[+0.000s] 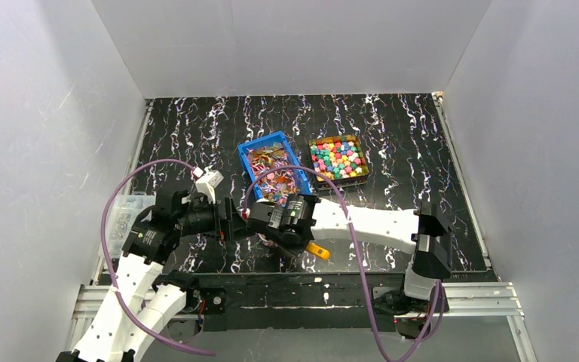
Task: Pack the candies
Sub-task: Place the fake candies in the packing bottle.
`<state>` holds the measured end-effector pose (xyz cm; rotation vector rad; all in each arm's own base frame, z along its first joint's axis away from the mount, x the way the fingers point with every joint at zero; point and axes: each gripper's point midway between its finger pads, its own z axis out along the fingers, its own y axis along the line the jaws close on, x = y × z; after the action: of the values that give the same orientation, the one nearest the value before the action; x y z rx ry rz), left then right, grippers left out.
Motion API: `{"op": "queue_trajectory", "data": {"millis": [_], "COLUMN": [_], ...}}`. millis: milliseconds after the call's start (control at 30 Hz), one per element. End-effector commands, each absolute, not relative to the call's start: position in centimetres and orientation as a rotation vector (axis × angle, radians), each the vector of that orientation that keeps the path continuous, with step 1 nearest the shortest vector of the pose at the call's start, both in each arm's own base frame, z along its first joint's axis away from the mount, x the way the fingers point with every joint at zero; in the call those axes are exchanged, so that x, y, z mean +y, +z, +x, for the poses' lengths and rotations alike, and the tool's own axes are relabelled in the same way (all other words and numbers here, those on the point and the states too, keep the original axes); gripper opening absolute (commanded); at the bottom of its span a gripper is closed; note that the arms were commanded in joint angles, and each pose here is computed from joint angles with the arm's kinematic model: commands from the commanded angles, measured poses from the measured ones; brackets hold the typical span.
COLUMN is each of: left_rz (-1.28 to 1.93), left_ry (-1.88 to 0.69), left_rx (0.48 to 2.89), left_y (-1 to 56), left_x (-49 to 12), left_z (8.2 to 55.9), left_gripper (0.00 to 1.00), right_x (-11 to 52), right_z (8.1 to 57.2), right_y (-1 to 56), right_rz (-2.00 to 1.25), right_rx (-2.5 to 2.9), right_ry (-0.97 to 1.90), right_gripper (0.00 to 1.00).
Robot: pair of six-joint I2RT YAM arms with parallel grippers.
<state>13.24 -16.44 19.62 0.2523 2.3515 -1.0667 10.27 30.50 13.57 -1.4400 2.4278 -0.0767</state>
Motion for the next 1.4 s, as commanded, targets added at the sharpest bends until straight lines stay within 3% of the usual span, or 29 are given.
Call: {"op": "queue_trajectory", "data": {"millis": [0, 1367], "left_rz": [0.274, 0.259], "left_ry": [-1.096, -1.124], "left_rx": [2.346, 2.415], "left_y": [19.5, 18.7], "left_x": [-16.7, -17.1], "left_z": [12.8, 13.1], "left_gripper": [0.82, 0.82], "right_x": [29.8, 29.5], "right_z": [10.2, 11.4], "right_y": [15.0, 17.4], "right_rz": [-1.451, -1.428], "right_rx": [2.461, 2.607], "right_ry": [-0.1, -0.076], "right_gripper": [0.01, 0.01]}}
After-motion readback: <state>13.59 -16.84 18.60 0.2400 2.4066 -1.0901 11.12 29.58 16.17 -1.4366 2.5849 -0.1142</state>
